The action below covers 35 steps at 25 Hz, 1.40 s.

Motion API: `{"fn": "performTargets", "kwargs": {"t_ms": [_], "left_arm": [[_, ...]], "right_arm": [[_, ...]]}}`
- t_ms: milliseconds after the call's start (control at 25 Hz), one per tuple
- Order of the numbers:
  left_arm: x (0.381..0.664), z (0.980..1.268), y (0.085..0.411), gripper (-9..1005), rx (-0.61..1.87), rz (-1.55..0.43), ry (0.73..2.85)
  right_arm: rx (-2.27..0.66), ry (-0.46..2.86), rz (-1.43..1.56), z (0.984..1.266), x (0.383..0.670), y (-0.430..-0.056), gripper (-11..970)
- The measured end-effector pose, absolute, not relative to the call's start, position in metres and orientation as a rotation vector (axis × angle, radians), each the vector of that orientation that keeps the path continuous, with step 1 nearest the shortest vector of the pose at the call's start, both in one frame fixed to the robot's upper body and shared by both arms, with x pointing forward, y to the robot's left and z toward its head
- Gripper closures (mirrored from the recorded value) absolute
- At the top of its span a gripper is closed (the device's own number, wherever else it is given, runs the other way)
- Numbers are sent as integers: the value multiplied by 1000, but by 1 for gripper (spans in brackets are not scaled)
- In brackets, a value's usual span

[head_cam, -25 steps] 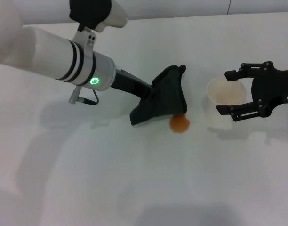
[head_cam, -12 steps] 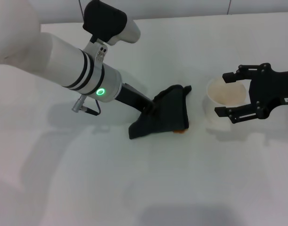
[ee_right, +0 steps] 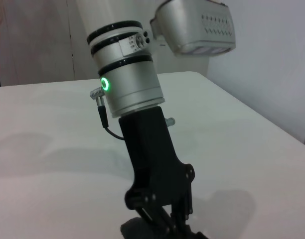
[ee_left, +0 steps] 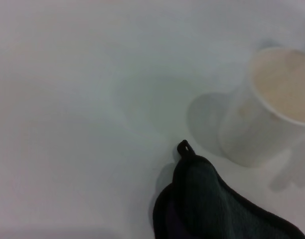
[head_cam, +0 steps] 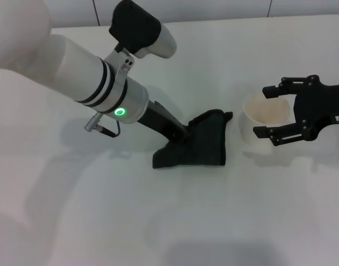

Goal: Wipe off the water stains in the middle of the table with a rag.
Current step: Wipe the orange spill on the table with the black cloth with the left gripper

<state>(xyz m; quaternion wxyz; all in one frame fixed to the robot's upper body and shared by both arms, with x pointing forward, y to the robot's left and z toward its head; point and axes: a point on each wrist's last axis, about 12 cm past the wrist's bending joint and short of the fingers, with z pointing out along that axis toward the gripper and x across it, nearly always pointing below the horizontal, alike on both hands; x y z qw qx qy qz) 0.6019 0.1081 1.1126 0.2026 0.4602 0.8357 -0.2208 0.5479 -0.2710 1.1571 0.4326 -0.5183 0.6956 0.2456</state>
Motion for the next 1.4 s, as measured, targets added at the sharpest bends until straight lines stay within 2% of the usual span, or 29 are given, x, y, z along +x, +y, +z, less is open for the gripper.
{"fn": "performTargets", "kwargs": {"t_ms": [360,960,1200,1400], "left_arm": [[590,1111,98,902,1444,-587,2288],[623,1121,133,904,986,-492,2448],[625,1120,135,904,938,-487,2455],[619,1117,126,904,1044,-485,2417]], "right_arm": [[-1290,1734,610,1157,548,-272,86],[-1291,1735,616,1158,546,-272,87],[-1295,1736,620,1157,545,-272,87],[-1297,1735,621,1157,545,-272,87]]}}
